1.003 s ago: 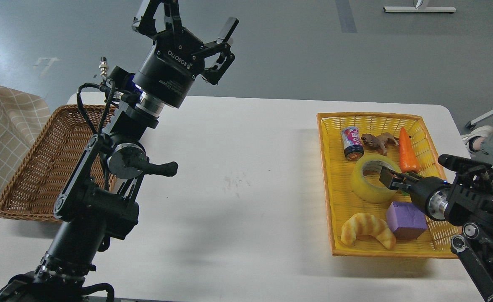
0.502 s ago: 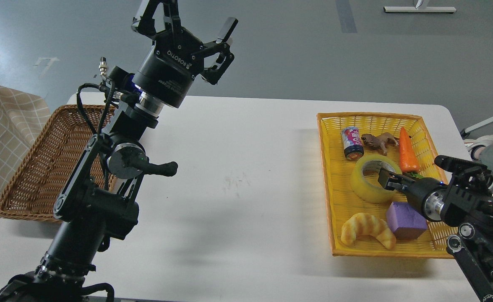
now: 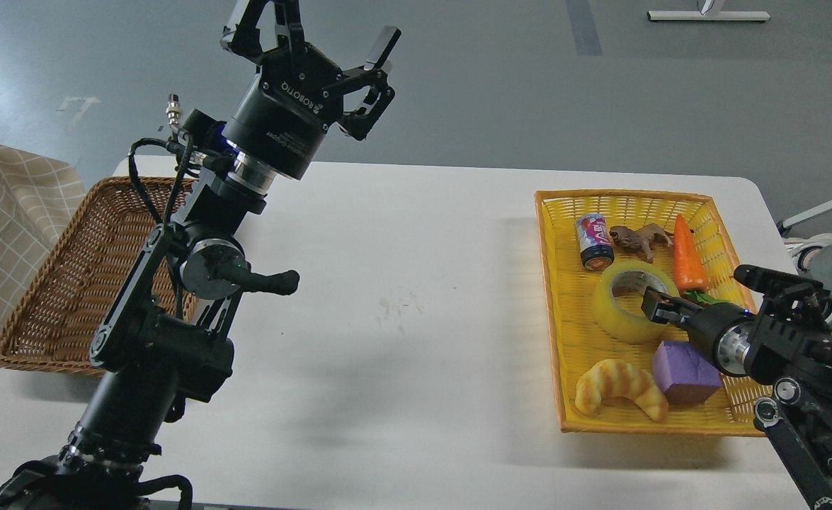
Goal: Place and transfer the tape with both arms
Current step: 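Grasp the yellow tape roll with the right gripper and lift, then carry the tape toward the left arm and lower it onto the table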
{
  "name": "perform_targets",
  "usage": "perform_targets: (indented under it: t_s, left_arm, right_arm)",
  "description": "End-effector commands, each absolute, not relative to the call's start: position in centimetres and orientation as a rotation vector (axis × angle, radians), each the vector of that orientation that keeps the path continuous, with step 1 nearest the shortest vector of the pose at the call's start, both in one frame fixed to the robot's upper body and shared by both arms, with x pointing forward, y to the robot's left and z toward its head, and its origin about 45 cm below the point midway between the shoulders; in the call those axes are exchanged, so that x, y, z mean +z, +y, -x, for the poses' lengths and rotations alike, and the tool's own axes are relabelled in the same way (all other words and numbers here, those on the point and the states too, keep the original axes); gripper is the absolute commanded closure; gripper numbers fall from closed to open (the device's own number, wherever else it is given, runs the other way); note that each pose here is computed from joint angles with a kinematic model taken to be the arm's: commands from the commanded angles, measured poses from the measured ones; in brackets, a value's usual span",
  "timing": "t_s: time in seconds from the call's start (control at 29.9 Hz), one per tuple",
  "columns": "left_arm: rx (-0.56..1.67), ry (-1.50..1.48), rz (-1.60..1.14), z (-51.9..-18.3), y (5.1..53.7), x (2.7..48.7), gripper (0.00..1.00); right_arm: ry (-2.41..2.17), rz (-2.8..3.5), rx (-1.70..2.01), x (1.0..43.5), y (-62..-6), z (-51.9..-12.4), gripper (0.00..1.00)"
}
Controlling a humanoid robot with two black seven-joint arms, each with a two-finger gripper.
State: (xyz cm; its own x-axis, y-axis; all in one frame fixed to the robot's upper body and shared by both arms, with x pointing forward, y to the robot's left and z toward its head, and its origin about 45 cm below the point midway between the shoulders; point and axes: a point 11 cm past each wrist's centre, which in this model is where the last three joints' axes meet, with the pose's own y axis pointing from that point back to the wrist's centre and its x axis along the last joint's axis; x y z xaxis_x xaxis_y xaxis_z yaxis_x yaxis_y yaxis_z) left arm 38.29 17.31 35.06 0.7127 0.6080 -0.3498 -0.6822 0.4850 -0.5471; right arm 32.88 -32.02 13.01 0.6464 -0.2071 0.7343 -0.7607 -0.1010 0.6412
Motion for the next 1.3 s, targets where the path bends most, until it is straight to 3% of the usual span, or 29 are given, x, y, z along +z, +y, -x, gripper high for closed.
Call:
perform_targets:
  t_s: [0.0, 0.33, 0.67, 0.84, 1.14, 1.27]
  left_arm:
    - [0.787, 0.114, 0.718, -38.3, 17.3, 35.1, 0.02]
    - [0.790, 0.116, 0.717, -38.3, 17.4, 35.0, 0.02]
    - [0.794, 0.120, 0.713, -38.3, 17.4, 34.7, 0.02]
    - [0.793, 0.120, 0.710, -38.3, 17.4, 34.7, 0.02]
    - [0.789, 0.118, 0.714, -38.3, 17.3, 34.9, 0.02]
    - [0.799, 0.121, 0.713, -38.4, 17.3, 34.8, 0.02]
  right_arm:
    - [-0.808, -1.647, 0.565, 13.0, -31.9, -32.9, 0.55]
    - [-0.810, -1.653, 0.563, 13.0, -31.7, -32.8, 0.80]
    - [-0.822, -1.654, 0.591, 13.9, -31.6, -33.2, 0.89]
    - [-0.847, -1.644, 0.691, 16.9, -31.2, -33.9, 0.89]
    - [-0.976, -1.667, 1.022, 28.7, -26.9, -39.9, 0.90]
    - [-0.943, -1.769, 1.158, 32.6, -20.1, -42.4, 0.90]
